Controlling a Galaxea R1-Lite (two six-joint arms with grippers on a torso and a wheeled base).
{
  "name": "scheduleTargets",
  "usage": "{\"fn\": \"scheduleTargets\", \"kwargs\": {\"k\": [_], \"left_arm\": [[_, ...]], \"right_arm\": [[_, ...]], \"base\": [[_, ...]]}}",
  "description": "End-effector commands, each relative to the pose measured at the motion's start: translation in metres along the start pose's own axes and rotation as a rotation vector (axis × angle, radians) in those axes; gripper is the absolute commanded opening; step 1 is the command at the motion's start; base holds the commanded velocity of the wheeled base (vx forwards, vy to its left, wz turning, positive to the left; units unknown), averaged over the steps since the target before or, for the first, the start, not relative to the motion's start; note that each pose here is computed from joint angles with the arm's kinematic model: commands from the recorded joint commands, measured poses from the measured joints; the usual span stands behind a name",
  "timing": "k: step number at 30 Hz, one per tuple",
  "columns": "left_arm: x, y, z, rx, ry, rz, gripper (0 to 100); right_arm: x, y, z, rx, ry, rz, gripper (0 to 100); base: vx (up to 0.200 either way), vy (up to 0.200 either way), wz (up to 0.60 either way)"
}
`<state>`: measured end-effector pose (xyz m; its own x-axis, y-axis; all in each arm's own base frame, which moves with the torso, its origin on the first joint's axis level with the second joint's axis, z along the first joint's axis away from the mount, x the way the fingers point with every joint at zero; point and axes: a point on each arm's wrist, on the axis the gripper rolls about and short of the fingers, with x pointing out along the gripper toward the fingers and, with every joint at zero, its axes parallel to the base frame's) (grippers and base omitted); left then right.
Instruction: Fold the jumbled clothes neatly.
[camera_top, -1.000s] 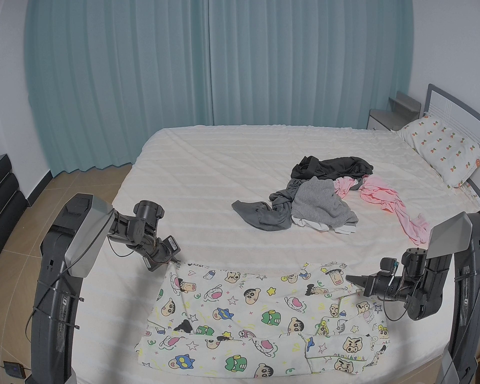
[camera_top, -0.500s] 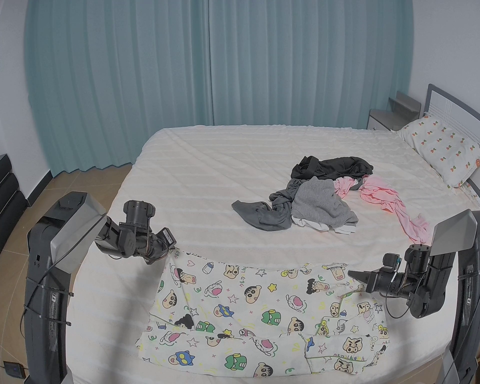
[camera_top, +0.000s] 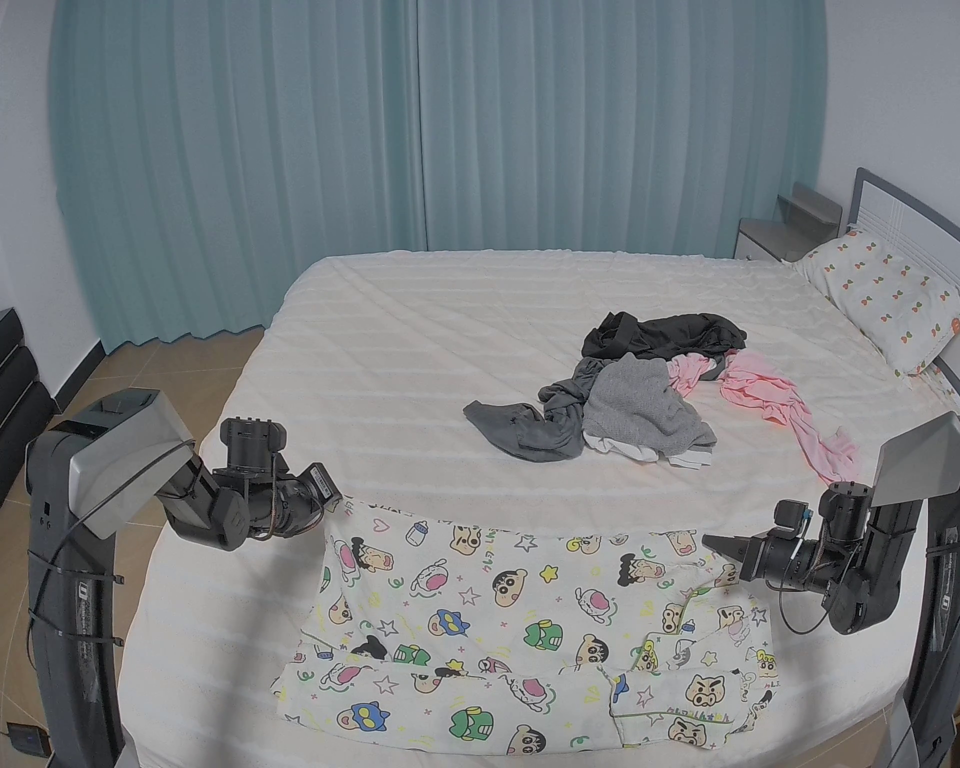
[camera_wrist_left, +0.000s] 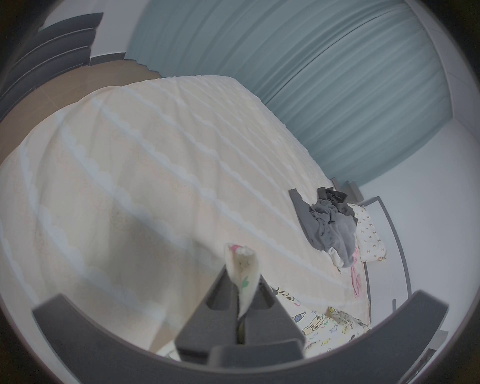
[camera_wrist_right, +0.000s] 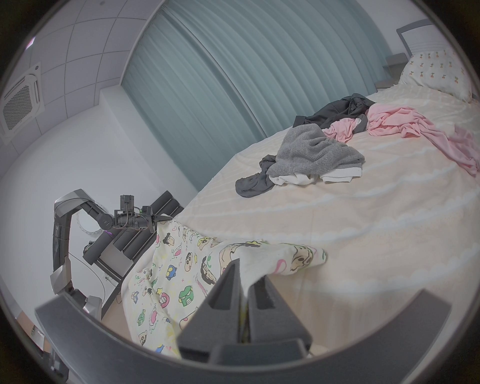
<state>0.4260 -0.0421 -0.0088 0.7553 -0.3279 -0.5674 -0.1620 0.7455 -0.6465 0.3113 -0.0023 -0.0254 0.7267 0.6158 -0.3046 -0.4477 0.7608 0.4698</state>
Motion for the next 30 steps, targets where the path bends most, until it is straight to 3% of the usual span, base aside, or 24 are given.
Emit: {"fn": "scheduleTargets", "kwargs": {"k": [1,9,21,30], "left_arm": [[-0.028,-0.004,0.008,0.006,-0.021,-0.027,0],[-0.046,0.008,-0.002,0.047,-0.027,-0.013,0],[-0.074,0.035,-0.047,0.100,0.044,-0.057,0],[-0.085,0.048,-0.071,0.142,0.088,-0.073,0]], "right_arm": [[-0.010,0.010,0.006,-0.011,-0.010,0.009,0],[-0.022,0.020,-0.003,-0.004,0.036,0.049,0],[-0.050,0.026,-0.029,-0.051,0.130,0.076,0],[-0.060,0.022,-0.054,-0.033,0.212,0.070,0]], "base": [[0.000,0.000,0.00],[0.000,0.000,0.00],[0.000,0.000,0.00],[0.000,0.000,0.00]]}}
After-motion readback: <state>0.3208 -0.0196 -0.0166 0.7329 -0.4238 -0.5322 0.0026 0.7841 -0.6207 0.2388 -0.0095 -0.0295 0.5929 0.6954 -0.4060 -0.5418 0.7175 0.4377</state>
